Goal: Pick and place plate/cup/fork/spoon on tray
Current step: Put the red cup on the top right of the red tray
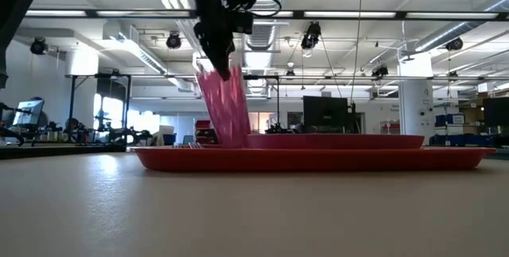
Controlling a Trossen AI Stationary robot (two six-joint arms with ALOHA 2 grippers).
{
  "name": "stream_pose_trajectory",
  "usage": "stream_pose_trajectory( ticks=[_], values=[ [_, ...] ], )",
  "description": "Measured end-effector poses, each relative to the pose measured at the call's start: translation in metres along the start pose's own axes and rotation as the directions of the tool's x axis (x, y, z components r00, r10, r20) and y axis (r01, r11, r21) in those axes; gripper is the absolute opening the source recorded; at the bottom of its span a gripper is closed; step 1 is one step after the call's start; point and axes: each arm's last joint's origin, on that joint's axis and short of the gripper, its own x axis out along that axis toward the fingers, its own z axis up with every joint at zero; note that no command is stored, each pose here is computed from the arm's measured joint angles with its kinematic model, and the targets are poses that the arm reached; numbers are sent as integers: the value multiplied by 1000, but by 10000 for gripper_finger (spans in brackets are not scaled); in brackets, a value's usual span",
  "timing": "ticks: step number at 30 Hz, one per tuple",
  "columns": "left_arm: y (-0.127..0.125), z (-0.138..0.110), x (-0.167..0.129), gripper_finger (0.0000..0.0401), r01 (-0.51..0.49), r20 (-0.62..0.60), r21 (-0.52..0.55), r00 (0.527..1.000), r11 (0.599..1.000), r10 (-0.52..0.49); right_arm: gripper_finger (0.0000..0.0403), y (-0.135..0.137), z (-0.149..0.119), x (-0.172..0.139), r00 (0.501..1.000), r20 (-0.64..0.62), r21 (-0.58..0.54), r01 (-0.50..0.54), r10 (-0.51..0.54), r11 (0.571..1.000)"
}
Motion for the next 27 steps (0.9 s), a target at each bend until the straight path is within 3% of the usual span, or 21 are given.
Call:
stream_pose_trajectory(
  ticks=[10,21,27],
  values=[
    [-3,-1,-1,38,29,2,4,1000,1000,-29,118,0,0,0,1000,1,-4,0,0,1000],
    [4,10,-2,38,-25,114,20,993,999,22,118,0,0,0,1000,2,-4,0,0,1000],
    [5,18,-27,38,-62,193,45,980,997,53,118,0,0,-2,1000,0,-16,0,0,1000]
  ],
)
